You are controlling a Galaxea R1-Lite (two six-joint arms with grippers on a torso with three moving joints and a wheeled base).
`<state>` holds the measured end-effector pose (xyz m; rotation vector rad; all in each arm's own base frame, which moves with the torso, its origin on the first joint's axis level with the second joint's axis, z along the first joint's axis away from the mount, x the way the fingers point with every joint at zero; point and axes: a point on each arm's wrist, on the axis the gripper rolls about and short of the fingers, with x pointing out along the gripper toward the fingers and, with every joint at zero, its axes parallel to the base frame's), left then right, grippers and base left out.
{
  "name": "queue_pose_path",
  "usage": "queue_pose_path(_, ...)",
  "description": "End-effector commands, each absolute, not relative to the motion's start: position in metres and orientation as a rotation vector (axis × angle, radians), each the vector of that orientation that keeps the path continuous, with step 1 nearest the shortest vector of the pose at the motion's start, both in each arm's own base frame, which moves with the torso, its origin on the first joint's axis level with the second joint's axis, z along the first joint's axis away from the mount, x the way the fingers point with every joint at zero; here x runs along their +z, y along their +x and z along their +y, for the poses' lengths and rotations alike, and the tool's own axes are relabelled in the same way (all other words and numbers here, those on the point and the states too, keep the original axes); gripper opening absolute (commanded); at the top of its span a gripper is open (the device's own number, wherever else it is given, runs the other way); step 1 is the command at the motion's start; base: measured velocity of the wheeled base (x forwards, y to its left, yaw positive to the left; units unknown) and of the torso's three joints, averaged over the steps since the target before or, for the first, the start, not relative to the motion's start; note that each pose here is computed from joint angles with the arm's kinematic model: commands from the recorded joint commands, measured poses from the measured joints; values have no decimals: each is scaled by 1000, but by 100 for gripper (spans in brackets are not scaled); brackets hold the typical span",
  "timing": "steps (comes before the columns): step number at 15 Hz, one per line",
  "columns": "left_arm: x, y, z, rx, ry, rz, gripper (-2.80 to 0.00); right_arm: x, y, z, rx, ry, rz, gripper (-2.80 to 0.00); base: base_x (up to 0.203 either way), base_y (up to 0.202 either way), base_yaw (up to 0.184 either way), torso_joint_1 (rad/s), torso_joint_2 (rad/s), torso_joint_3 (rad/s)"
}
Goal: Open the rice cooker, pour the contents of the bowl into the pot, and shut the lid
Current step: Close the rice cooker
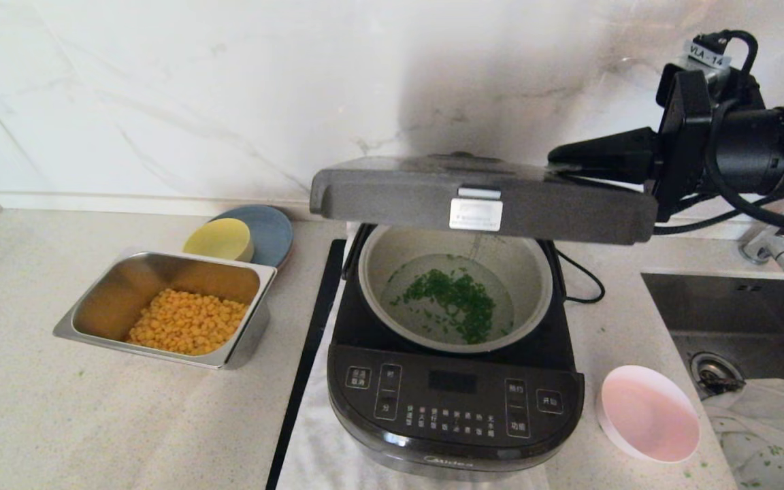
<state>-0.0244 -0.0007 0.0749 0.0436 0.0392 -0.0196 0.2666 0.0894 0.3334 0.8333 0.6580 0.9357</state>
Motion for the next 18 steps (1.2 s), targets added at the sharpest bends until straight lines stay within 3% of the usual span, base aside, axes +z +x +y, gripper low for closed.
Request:
queue_pose_path(1, 75, -24, -1, -19, 44, 40, -280, 314, 252, 89, 918, 842, 727, -280, 0, 0, 0, 0, 0, 0)
queue_pose_path(9, 75, -24, -1, -19, 44, 41, -280, 248, 238, 84, 807, 835, 888, -280, 0, 0, 0, 0, 0, 0)
queue_pose_path(18, 75, -24, -1, -19, 43, 41, -280, 217, 254, 88, 770, 849, 947, -280, 0, 0, 0, 0, 0, 0)
